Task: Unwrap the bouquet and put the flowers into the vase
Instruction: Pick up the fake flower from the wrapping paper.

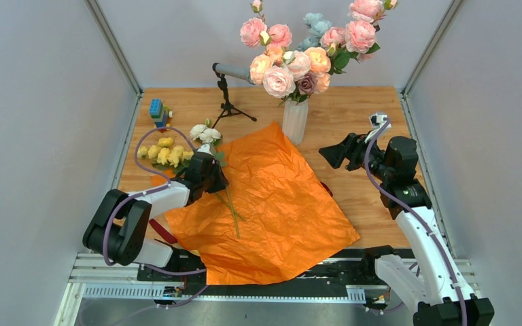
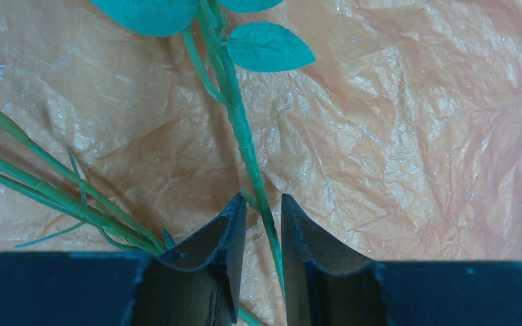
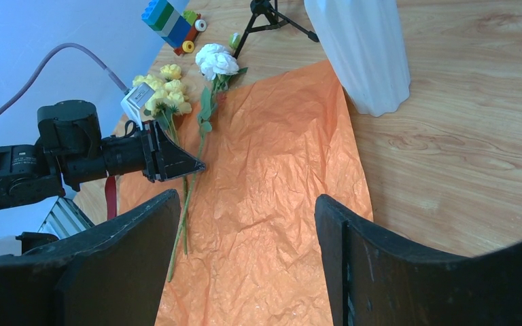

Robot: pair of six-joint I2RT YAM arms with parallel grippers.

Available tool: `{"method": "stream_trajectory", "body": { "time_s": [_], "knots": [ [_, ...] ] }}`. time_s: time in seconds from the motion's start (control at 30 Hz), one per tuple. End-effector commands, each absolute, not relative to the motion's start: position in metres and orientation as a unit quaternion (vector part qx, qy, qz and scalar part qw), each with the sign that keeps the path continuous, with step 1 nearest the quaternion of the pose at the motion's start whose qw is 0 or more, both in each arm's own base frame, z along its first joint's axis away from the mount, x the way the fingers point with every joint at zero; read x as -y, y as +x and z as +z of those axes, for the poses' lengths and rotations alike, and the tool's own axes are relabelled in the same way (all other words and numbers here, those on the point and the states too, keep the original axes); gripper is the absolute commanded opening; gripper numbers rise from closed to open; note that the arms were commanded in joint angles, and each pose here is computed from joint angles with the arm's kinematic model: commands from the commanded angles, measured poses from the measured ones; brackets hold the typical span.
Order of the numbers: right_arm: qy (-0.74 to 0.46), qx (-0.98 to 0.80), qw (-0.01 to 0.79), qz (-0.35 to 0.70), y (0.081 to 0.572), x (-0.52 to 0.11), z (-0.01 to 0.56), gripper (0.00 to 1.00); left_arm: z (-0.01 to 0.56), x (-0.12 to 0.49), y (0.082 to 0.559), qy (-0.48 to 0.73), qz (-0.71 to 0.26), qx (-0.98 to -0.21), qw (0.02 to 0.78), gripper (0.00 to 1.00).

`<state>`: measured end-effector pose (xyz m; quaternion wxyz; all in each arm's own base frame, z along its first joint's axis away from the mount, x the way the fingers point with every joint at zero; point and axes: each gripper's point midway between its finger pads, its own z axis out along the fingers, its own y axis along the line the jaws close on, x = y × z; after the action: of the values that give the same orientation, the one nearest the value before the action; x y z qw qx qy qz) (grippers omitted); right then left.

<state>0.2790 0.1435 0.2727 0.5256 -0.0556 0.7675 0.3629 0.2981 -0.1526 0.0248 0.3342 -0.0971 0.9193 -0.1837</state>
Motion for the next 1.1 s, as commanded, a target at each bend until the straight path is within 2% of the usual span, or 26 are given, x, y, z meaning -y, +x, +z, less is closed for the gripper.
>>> {"method": "stream_trajectory", "body": {
  "time_s": [0.0,0.1,0.5,0.63,0.83,1.07],
  "knots": [
    [-0.063,-0.757,0.536,0.369,0.279,-0.146,0.28,0.73,0.027,0.156,0.303,-0.117,-0.195,-0.911,0.344,0.31],
    [-0.063,-0.757,0.535,0.368,0.279,-0.146,0.279,0.73,0.024,0.154,0.302,-0.125,-0.195,-0.91,0.345,0.28],
    [-0.063,-0.759,0.534,0.368,0.278,-0.145,0.278,0.73,0.032,0.155,0.299,-0.162,-0.223,-0.892,0.358,0.0],
    [-0.063,-0.759,0.533,0.369,0.278,-0.146,0.277,0.73,0.05,0.159,0.301,-0.155,-0.247,-0.876,0.385,0.0],
    [-0.067,-0.754,0.534,0.377,0.276,-0.148,0.284,0.74,0.106,0.159,0.299,-0.096,-0.286,-0.825,0.479,0.0],
    [-0.133,-0.7,0.533,0.457,0.258,-0.175,0.308,0.8,0.186,0.159,0.269,0.0,-0.332,-0.746,0.578,0.0]
  ]
}}
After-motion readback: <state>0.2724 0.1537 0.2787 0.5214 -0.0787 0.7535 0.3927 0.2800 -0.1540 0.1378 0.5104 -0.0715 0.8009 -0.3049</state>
